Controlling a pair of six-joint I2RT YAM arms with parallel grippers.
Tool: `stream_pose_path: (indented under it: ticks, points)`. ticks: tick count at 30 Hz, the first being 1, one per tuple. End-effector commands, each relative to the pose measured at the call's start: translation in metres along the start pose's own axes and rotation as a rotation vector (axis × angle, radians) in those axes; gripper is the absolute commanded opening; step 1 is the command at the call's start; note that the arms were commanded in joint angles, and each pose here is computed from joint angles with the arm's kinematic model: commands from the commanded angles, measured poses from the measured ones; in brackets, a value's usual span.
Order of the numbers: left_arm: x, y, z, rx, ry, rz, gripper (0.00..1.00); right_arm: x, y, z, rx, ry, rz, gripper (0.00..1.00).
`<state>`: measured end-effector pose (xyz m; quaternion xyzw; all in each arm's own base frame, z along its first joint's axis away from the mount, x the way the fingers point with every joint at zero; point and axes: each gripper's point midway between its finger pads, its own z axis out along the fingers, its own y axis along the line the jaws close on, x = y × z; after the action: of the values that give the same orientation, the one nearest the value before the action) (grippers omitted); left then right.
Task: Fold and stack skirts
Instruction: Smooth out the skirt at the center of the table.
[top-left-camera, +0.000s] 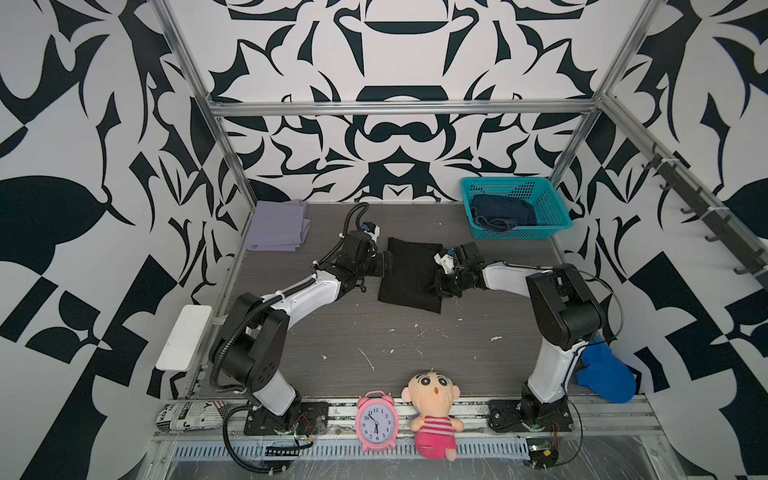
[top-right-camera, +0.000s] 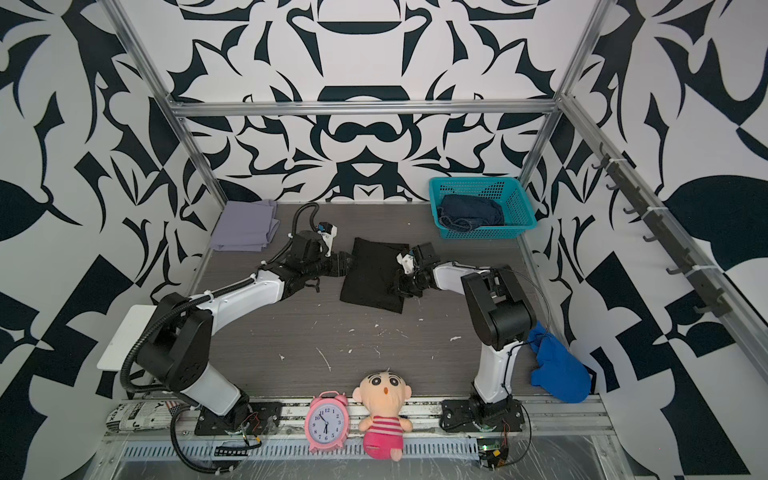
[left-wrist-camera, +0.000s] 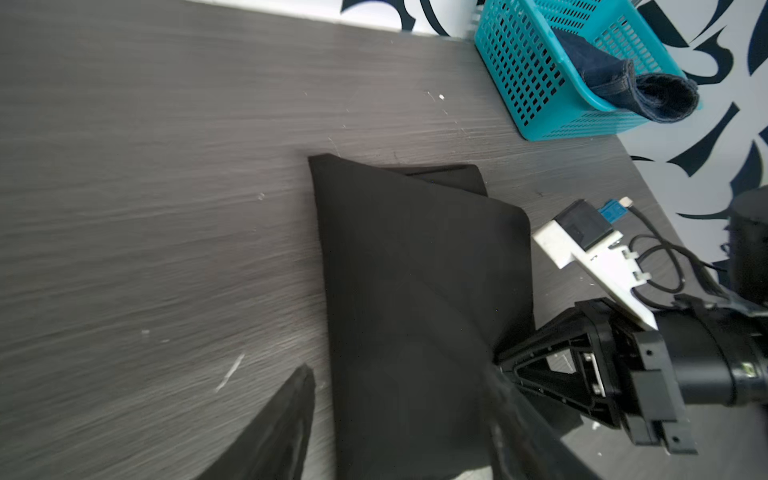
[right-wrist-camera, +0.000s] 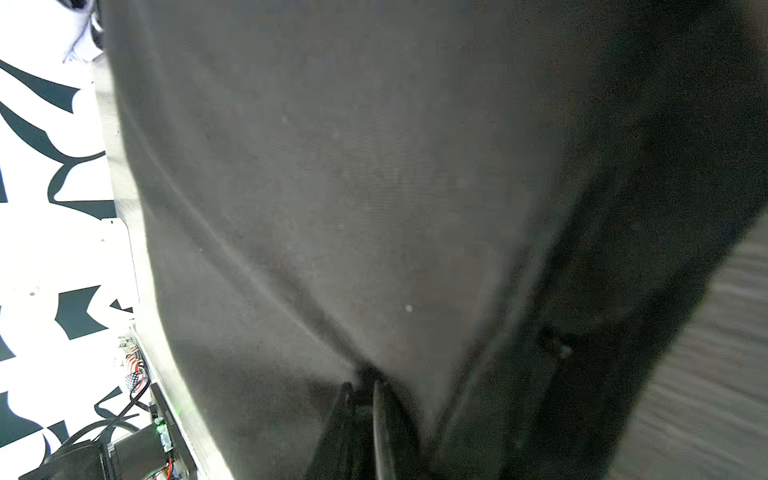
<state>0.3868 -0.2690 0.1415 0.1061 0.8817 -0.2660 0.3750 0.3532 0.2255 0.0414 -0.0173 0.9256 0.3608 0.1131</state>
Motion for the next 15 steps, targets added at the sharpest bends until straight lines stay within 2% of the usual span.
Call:
stream_pose_path:
  ticks: [1,4,6,8,9,13,15]
  points:
    - [-0.004,-0.017,0.009,0.066,0.012,-0.02,0.64,-0.022,0.035,-0.032,-0.026,-0.074,-0.076,0.17]
    - [-0.001,-0.03,0.018,0.096,0.029,0.005,0.62,-0.028,0.056,-0.049,-0.073,-0.11,-0.089,0.18]
    - [0.007,-0.042,0.029,0.117,0.083,0.035,0.59,-0.028,0.069,-0.054,-0.113,-0.109,-0.093,0.19]
    - [0.022,-0.048,0.04,0.111,0.143,0.065,0.46,-0.025,0.078,-0.054,-0.15,-0.095,-0.096,0.19]
    - [0.028,-0.05,0.043,0.112,0.159,0.067,0.45,-0.022,0.08,-0.052,-0.159,-0.09,-0.1,0.2]
    - [0.055,-0.046,0.053,0.123,0.202,0.019,0.42,-0.008,0.064,-0.028,-0.156,-0.035,-0.069,0.21]
    - [0.068,-0.038,0.057,0.106,0.221,-0.004,0.33,0.0,0.048,-0.014,-0.138,-0.004,-0.036,0.2]
